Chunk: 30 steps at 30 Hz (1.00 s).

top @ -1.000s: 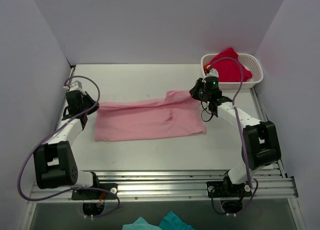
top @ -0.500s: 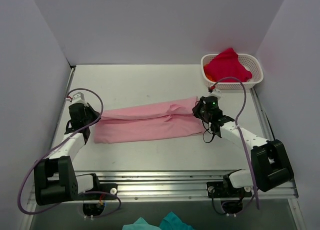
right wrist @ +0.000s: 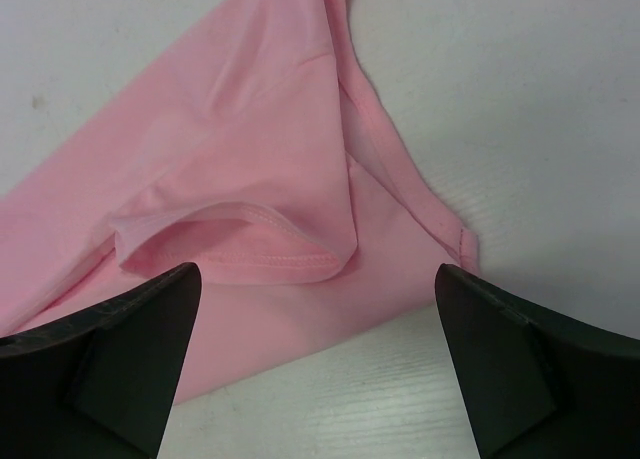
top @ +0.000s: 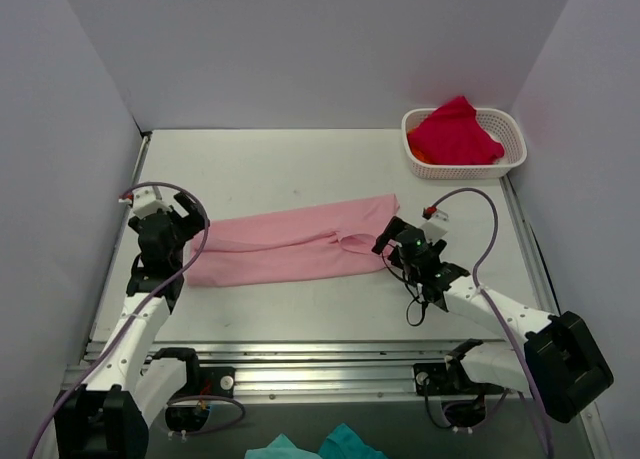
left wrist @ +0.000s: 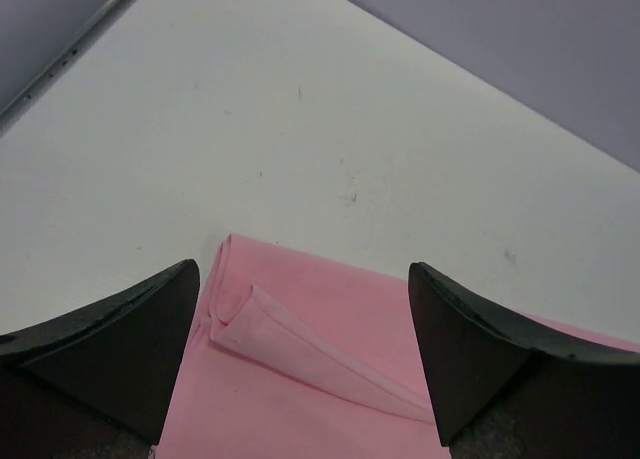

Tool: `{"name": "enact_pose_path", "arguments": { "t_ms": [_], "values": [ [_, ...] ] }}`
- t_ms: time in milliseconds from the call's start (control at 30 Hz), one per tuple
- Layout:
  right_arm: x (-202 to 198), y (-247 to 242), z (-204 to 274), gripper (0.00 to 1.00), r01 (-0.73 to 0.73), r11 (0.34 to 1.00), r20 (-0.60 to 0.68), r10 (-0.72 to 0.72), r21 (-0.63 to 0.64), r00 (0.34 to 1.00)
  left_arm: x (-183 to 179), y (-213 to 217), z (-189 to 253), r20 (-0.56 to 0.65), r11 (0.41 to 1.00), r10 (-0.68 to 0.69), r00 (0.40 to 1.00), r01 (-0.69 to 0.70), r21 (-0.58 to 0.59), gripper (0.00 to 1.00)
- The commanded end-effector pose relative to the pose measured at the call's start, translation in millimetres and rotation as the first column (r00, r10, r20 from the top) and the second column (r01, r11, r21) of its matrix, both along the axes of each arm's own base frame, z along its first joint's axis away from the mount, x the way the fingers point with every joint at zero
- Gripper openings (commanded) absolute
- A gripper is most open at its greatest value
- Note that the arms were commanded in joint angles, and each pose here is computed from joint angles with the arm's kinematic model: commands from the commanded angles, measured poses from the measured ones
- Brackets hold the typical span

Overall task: Fold and stack the t-shirts
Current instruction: Fold the other side of the tshirt into a rectangle, then rotate the tshirt 90 degrees

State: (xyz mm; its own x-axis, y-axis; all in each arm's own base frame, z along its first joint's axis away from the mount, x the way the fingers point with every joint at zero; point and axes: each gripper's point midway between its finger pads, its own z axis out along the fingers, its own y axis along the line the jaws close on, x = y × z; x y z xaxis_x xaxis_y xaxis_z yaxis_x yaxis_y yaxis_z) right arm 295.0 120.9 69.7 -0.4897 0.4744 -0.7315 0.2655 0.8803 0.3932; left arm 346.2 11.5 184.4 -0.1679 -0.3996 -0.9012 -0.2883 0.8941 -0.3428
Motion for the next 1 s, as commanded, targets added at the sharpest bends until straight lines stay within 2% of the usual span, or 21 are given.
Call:
{"name": "enact_pose_path", "arguments": {
  "t_ms": [0, 100, 167, 300, 567, 667, 967],
  "values": [
    [12, -10, 33, 1.0, 0.093, 0.996, 0.079, -0.093, 0.002, 0.993, -8, 16, 31, 0.113, 0.993, 0.115, 0.987, -0.113, -0.02, 0.94],
    [4, -16, 38, 1.0, 0.116, 0.993, 0.083, -0.116, 0.001, 0.99, -12, 4, 44, 0.148, 0.997, 0.058, 0.987, -0.049, -0.062, 0.94],
    [-5, -20, 35, 1.0, 0.134, 0.991, 0.071, -0.135, 0.018, 0.988, -10, -7, 44, 0.128, 0.998, -0.002, 0.992, 0.01, -0.06, 0.94],
    [-24, -25, 25, 1.0, 0.14, 0.987, 0.052, -0.144, 0.078, 0.988, 1, -14, 31, 0.085, 0.997, -0.033, 0.996, 0.038, -0.067, 0.95],
    [-49, -13, -25, 1.0, 0.119, 0.976, -0.019, -0.117, 0.182, 0.993, 28, -32, 19, 0.098, 0.987, -0.098, 0.99, 0.109, -0.118, 0.97],
    [-42, -8, -32, 1.0, 0.121, 0.974, -0.01, -0.121, 0.193, 0.993, 36, -38, 14, 0.08, 0.983, -0.125, 0.989, 0.134, -0.123, 0.98],
    [2, 16, -57, 0.99, 0.118, 0.988, -0.05, -0.114, 0.097, 0.992, 43, -41, 6, 0.069, 0.982, -0.14, 0.988, 0.147, -0.116, 0.98]
  ]
}}
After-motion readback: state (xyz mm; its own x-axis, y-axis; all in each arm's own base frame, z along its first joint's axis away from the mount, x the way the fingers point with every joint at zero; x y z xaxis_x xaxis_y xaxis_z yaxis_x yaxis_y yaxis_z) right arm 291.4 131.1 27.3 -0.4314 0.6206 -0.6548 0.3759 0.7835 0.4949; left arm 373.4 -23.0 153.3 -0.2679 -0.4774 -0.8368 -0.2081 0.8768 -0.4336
